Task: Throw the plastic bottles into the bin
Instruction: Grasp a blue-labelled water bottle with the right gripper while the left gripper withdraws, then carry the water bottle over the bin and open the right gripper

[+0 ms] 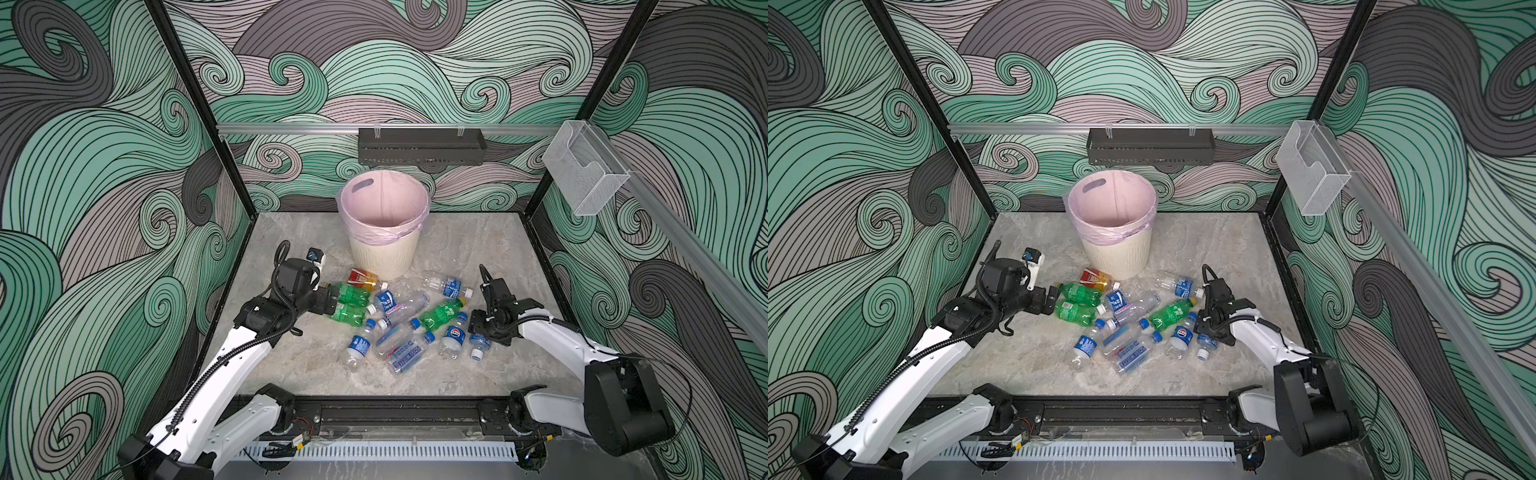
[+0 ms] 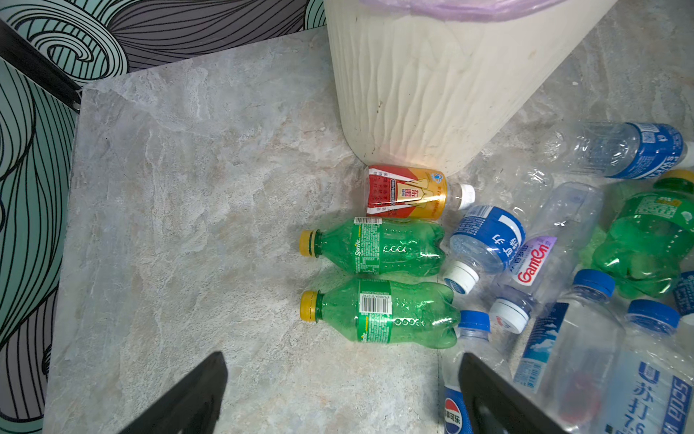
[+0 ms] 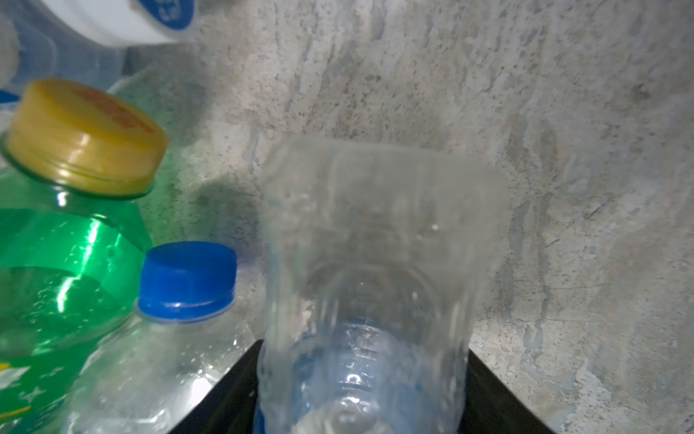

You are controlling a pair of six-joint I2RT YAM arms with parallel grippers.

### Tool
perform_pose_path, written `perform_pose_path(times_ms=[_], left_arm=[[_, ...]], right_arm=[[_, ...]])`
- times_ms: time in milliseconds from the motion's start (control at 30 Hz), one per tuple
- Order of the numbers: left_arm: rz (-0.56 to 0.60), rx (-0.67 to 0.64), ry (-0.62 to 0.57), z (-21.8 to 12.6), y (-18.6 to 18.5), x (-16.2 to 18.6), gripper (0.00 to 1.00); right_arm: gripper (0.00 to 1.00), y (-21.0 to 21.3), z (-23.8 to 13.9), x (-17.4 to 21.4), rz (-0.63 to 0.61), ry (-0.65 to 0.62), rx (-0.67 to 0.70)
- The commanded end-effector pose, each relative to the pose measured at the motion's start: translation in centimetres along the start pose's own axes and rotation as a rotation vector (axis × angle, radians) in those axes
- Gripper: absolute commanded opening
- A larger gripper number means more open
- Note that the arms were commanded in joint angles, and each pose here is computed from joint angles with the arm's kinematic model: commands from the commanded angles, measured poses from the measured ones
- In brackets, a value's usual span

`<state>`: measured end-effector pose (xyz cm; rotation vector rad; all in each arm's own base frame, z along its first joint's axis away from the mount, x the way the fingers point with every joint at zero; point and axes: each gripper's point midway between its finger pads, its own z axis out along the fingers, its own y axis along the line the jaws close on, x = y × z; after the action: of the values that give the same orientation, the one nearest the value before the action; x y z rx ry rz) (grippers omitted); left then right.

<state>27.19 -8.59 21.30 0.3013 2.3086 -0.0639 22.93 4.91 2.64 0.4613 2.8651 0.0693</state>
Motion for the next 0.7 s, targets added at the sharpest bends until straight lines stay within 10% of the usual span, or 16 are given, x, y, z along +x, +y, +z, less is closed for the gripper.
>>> perform_pose_path(times_ms=[0,667], left_arm=[[-0.02,-0.002,-0.037,-0.3,0.3,-0.6,0.99],[-0.022,-0.019,0.006,1.0,0.4,0.5,0.99]], right_arm=[[0.67,-0.1,0.1,-0.6,0.012,-0.006,0.018],[0.48,6.1,-10.0,-4.1,-0.229,-0.166,-0.287]])
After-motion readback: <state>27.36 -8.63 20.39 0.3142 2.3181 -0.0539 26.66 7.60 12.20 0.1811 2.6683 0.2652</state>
